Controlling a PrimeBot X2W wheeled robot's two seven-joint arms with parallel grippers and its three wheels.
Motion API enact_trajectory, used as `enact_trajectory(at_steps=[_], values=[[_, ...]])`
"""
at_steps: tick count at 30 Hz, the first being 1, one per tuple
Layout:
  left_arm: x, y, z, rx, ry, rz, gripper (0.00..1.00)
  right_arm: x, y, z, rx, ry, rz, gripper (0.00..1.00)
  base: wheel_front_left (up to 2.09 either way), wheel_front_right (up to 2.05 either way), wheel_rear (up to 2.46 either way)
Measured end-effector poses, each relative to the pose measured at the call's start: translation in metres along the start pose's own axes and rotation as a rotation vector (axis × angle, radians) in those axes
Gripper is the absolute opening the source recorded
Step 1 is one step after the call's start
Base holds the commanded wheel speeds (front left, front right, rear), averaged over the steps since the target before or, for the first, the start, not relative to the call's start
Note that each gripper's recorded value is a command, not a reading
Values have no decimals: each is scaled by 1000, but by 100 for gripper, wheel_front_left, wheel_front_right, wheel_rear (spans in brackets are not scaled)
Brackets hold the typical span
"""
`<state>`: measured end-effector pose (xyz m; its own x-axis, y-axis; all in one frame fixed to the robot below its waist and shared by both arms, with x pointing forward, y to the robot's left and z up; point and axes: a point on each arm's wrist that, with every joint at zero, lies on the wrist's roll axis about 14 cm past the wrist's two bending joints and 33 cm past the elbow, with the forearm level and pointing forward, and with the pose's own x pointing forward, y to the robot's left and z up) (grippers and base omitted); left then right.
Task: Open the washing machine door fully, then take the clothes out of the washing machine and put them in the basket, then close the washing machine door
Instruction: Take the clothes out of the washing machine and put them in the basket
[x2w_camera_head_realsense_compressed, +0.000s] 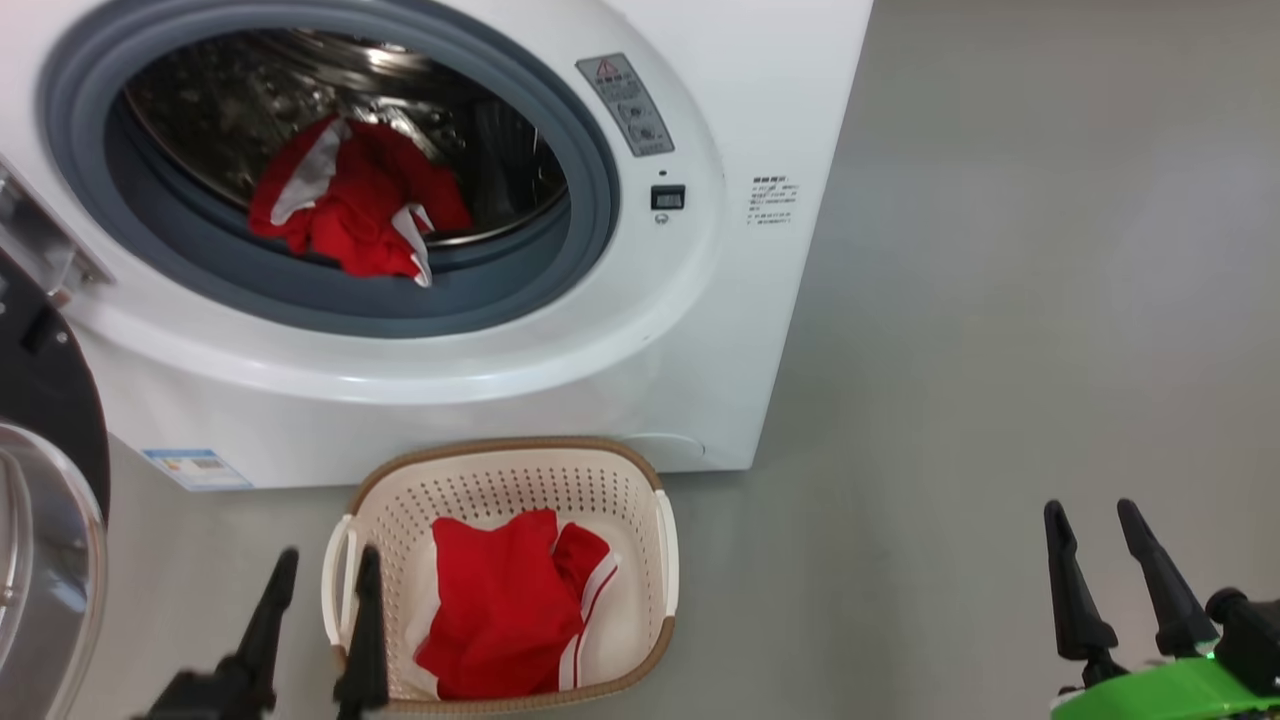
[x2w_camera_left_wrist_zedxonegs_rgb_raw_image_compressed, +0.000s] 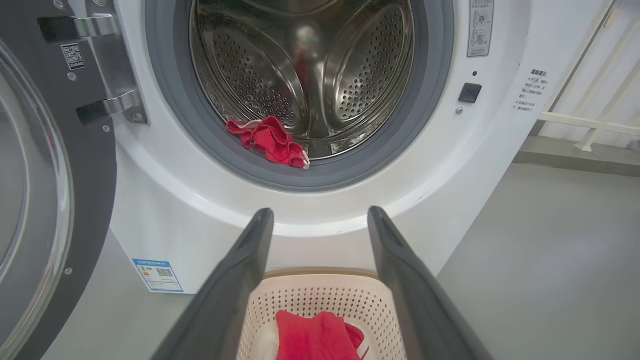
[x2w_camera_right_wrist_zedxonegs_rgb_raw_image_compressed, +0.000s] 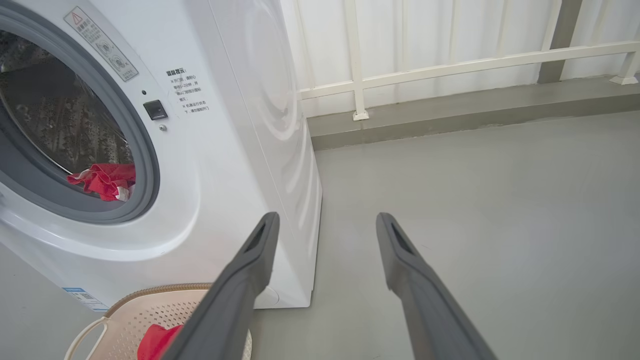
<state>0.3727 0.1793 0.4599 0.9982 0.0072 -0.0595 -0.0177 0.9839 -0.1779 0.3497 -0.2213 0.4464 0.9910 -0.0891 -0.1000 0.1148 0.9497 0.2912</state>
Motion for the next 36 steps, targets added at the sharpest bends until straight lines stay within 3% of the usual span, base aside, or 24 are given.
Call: enact_trajectory(at_steps=[9, 20, 36], values=[[62, -18, 6, 0, -23, -48, 100, 26, 6, -7, 13, 12, 3, 100, 0, 0, 0], [177, -42, 10, 29, -8, -111, 100, 65, 8, -26, 21, 41, 0, 100, 0, 0, 0], [267, -44, -46, 108, 244, -71, 100, 92, -7, -51, 7, 85, -38, 100, 0, 0, 0]])
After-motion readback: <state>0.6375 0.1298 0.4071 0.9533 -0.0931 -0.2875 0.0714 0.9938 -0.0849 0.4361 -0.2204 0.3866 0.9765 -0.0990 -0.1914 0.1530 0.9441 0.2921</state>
